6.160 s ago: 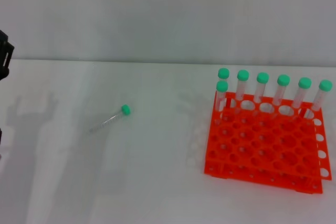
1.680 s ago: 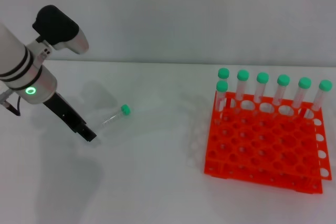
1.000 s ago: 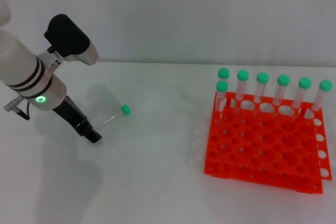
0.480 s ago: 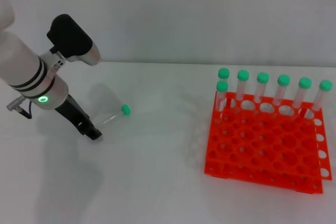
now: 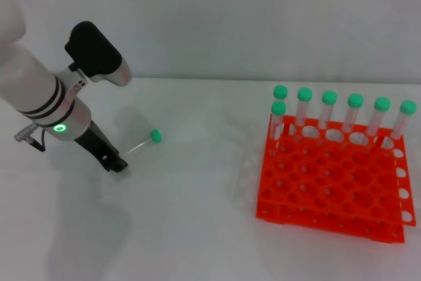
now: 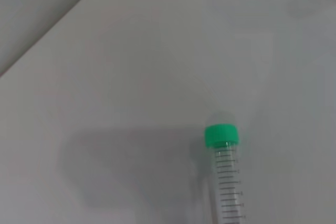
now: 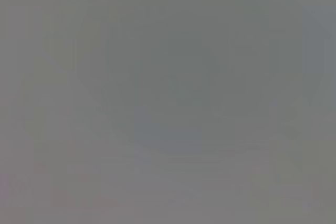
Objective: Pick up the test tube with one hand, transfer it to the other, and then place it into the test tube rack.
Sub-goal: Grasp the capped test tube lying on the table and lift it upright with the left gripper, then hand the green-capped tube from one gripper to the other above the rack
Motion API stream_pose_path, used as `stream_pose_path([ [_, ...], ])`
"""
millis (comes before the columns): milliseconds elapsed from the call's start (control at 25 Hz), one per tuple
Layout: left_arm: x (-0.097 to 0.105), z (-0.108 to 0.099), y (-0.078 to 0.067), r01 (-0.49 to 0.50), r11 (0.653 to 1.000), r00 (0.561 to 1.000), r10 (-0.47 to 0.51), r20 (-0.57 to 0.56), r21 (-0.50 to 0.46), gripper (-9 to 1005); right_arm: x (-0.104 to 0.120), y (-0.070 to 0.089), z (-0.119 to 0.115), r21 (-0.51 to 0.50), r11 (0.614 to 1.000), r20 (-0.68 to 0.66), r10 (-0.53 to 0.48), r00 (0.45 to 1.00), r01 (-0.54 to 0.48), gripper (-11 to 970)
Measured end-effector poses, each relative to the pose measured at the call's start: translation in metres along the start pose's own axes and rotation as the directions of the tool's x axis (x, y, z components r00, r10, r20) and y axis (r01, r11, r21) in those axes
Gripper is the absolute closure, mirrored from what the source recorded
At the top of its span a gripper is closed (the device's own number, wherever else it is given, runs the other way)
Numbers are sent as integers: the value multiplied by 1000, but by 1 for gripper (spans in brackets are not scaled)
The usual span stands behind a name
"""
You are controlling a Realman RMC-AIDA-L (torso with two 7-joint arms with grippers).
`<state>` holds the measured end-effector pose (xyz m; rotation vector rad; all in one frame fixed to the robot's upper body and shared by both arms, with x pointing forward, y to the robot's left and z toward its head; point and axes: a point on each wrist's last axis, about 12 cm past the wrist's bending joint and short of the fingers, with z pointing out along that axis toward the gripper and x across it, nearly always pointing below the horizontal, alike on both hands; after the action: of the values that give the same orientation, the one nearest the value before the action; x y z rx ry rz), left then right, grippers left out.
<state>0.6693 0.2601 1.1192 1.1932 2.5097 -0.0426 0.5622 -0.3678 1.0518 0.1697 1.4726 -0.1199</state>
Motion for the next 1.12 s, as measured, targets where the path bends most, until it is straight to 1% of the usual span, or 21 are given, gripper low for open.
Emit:
stream_pose_path([
  [80, -1, 2, -1, -4, 1000, 1000, 4, 1, -6, 673, 0, 0, 0, 1, 1000, -1, 0, 1000, 0, 100],
  [280, -2, 2, -2, -9, 1000, 1000, 9, 3, -12, 745, 1, -1, -2, 3, 1000, -3, -1, 1000, 1, 100],
  [440, -13, -1, -3, -16, 1000, 999, 16, 46, 4, 785, 1, -2, -3, 5, 1000, -5, -2, 1000, 2, 99],
  [560, -24, -4, -1, -19, 1000, 992, 20, 122, -8, 805, 1, -2, -3, 5, 1000, -4, -2, 1000, 2, 99],
  [680, -38, -5, -1, -18, 1000, 965, 24, 262, -24, 805, 0, -2, -2, 2, 1000, 6, 4, 1000, -4, 99],
  [720, -42, -5, -1, -15, 999, 943, 25, 331, -32, 805, 0, -1, -2, -5, 1000, 7, 14, 1000, -14, 99],
  [760, -47, -5, -1, -2, 999, 912, 20, 409, -44, 805, -1, 0, -2, -11, 1000, 7, 25, 1000, -25, 99],
  [840, -50, -5, -1, 26, 998, 852, 11, 524, -63, 804, -1, 3, 0, -36, 997, 7, 63, 998, -63, 99],
  [880, -50, -5, -2, 45, 996, 800, 13, 600, -82, 804, -2, 4, 0, -48, 996, 10, 77, 997, -77, 99],
  [920, -47, -3, -6, 68, 993, 726, 18, 687, -99, 804, -4, 5, 1, -62, 994, 16, 96, 995, -95, 100],
  [960, -46, -4, -7, 79, 991, 692, 23, 721, -107, 804, -5, 6, 1, -74, 991, 23, 110, 994, -108, 100],
  [1000, -42, -3, -11, 109, 988, 623, 22, 782, -114, 804, -6, 7, 0, -83, 989, 34, 125, 992, -122, 100],
  [1040, -38, -5, -16, 140, 982, 541, 29, 840, -124, 804, -9, 8, 0, -99, 985, 48, 146, 988, -141, 100],
  [1080, -31, -5, -21, 180, 975, 452, 40, 891, -134, 804, -9, 8, 0, -99, 985, 48, 146, 988, -141, 100],
  [1120, -27, -5, -26, 198, 970, 391, 53, 919, -140, 804, -15, 11, -3, -160, 967, 87, 213, 973, -197, 100],
])
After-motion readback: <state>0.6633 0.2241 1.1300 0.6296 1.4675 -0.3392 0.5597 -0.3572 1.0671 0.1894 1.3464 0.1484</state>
